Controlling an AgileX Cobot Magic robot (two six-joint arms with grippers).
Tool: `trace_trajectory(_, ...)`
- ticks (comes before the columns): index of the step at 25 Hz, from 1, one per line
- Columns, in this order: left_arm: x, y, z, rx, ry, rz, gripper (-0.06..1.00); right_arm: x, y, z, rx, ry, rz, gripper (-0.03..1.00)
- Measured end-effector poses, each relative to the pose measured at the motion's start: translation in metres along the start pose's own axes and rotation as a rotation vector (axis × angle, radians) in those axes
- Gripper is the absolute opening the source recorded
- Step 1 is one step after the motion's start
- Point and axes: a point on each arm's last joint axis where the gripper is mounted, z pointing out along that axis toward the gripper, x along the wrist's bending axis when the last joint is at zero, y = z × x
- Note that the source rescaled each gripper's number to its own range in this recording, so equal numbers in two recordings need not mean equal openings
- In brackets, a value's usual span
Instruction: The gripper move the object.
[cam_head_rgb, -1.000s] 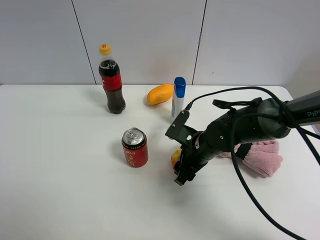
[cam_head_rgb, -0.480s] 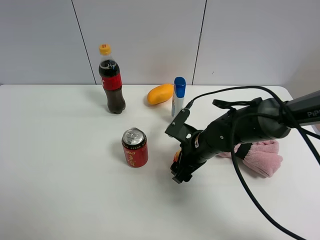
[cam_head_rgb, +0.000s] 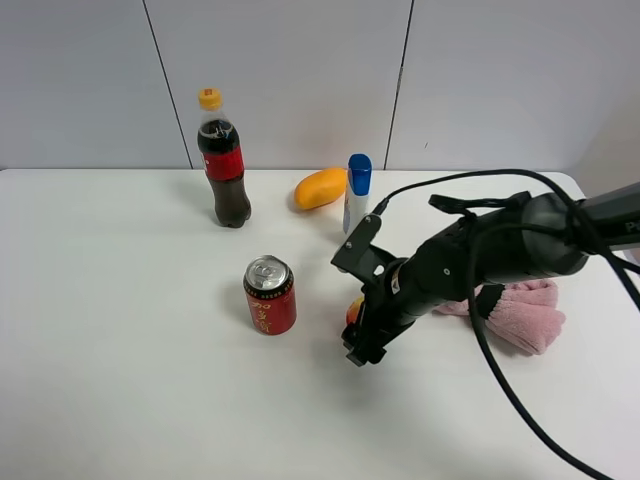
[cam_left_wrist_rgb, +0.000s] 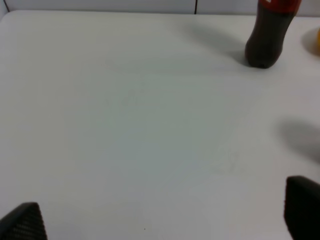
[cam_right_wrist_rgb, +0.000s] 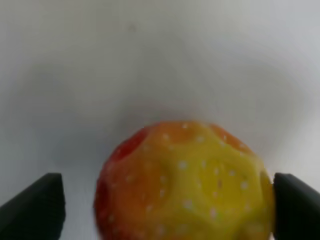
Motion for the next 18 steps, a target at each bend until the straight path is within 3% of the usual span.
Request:
trace_trajectory(3,0.000,0.000,0.000,0.000,0.000,0.000,1.00,-0.002,0.011,-0.026,-0.001,0.006,0.016,0.60)
trace_trajectory(5,0.000,0.000,0.000,0.000,0.000,0.000,1.00,-0.004,0.017,-0.047,0.011,0.011,0.022,0.62)
trace_trajectory(9,0.000,0.000,0.000,0.000,0.000,0.000,1.00,-0.007,0.034,-0.102,-0.007,0.014,0.053,0.64)
trace_trajectory(16,0.000,0.000,0.000,0.000,0.000,0.001,1.00,-0.013,0.061,-0.192,-0.198,-0.024,0.140,0.64)
trace_trajectory(18,0.000,0.000,0.000,0.000,0.000,0.001,1.00,-0.013,0.063,-0.201,-0.219,-0.031,0.141,0.64)
